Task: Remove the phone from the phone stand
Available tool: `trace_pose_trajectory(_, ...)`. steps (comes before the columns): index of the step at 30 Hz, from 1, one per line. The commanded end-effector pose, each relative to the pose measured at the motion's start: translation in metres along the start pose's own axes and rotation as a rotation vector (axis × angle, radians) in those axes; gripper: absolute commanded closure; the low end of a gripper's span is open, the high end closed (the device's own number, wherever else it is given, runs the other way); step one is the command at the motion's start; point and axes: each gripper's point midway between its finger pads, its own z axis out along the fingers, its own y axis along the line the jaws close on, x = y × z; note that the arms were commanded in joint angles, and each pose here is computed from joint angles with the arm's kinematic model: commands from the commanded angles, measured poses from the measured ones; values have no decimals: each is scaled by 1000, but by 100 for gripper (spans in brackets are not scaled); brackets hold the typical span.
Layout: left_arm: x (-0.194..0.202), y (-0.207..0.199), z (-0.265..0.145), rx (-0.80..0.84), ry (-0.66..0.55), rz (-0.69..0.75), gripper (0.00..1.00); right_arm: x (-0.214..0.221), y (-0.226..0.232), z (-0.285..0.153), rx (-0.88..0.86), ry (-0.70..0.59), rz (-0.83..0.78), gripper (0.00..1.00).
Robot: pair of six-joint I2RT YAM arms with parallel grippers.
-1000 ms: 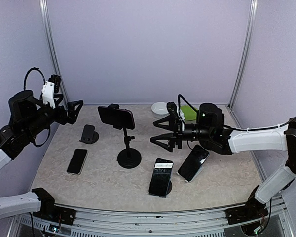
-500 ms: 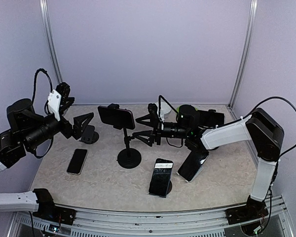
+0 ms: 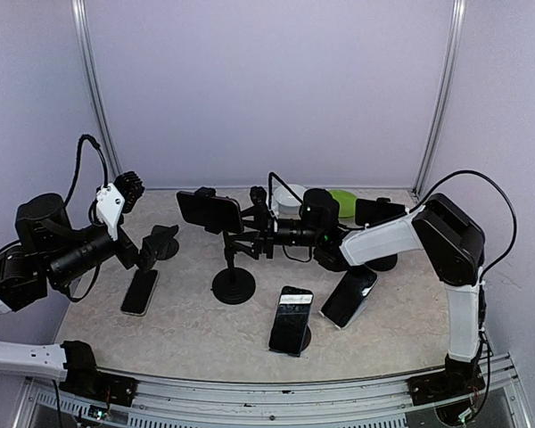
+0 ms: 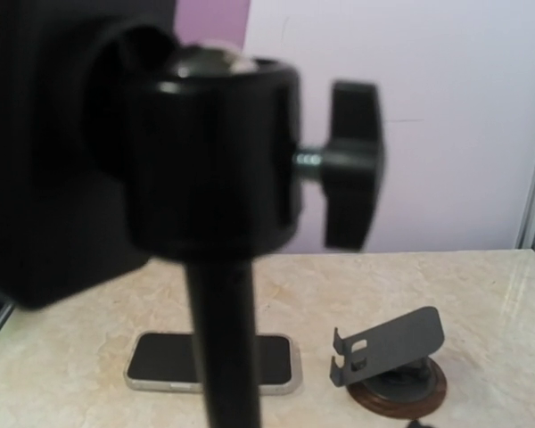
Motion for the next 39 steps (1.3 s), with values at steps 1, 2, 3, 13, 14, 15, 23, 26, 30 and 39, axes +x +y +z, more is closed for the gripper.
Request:
trace_pose_trajectory(1,18,-5,6,-17,70,97,1,-2,6,15,-38,-17,9,35)
trace_pose_trajectory(2,20,-7,7,-19,77,108,1,-1,6,17,-41,-15,10,35)
trace_pose_trajectory(3,20,-8,7,-20,78,124,1,1,6,19,-44,-13,11,36)
trace_pose_trajectory(13,43,-31,14,-27,151,392,1,6,3,28,-31,2,21,60)
trace_pose_trajectory(14,43,-32,15,-26,146,408,1,6,4,28,-34,5,22,64)
trace_pose_trajectory(15,43,-33,15,-25,144,425,1,6,5,29,-41,7,24,69)
trace_pose_trajectory(23,41,-35,25,-73,139,580,1,6,7,29,-55,29,30,100)
trace_pose_trajectory(26,43,-37,28,-109,144,681,1,5,11,28,-75,31,24,100)
trace_pose_trajectory(30,36,-35,32,-152,124,754,1,4,12,26,-77,29,27,100)
trace_pose_trajectory(39,27,-32,42,-226,99,867,1,5,17,23,-91,31,33,100)
